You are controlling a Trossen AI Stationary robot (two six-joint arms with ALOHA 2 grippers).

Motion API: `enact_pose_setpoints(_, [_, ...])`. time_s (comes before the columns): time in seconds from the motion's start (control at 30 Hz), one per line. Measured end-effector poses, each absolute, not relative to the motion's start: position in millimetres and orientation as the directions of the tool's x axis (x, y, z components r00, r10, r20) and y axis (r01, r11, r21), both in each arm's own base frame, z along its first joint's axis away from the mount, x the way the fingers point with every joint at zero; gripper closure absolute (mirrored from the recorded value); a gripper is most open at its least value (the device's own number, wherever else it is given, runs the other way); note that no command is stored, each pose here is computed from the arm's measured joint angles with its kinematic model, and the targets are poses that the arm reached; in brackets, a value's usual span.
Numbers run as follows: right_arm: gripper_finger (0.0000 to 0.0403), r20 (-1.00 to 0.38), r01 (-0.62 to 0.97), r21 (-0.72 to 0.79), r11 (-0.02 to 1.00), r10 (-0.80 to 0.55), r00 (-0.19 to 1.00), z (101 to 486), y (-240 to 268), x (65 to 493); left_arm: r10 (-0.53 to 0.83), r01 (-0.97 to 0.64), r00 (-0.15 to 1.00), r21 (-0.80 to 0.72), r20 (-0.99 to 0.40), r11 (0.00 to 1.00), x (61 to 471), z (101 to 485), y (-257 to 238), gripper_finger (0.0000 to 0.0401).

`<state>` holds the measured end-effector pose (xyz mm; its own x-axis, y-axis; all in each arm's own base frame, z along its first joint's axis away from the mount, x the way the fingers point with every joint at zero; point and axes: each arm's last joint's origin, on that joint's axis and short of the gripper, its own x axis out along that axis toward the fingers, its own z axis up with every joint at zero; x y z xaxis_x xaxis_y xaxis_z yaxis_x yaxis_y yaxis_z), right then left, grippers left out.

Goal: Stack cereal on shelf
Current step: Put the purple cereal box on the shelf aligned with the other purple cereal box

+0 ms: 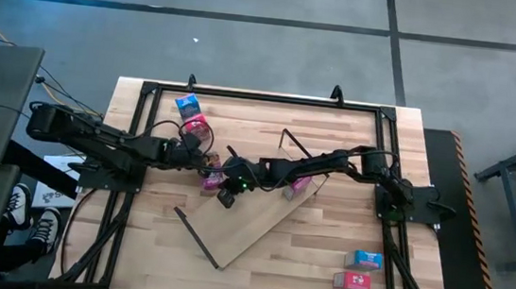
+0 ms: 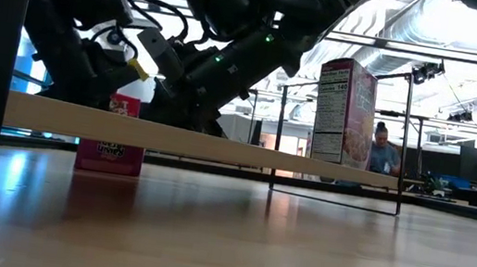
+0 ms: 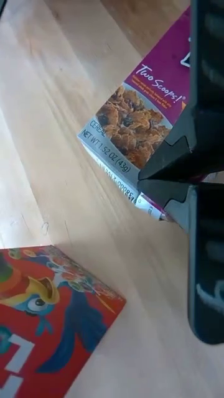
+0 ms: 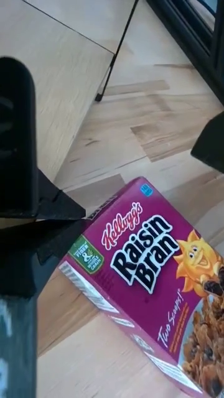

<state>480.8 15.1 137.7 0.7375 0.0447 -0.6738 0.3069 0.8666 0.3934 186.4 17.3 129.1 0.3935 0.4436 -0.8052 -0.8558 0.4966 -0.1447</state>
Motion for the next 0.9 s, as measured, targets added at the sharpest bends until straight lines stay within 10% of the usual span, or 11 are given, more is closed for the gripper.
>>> enact_pose_setpoints(0.9, [0.0403,-0.676,0.554,0.392,0.734,-0.179,0.715,136.1,0.1,479.7,0.463,-0.868,0.433,-0.218,-0.773,0.447,189.9,130.7,18.1,0.0401])
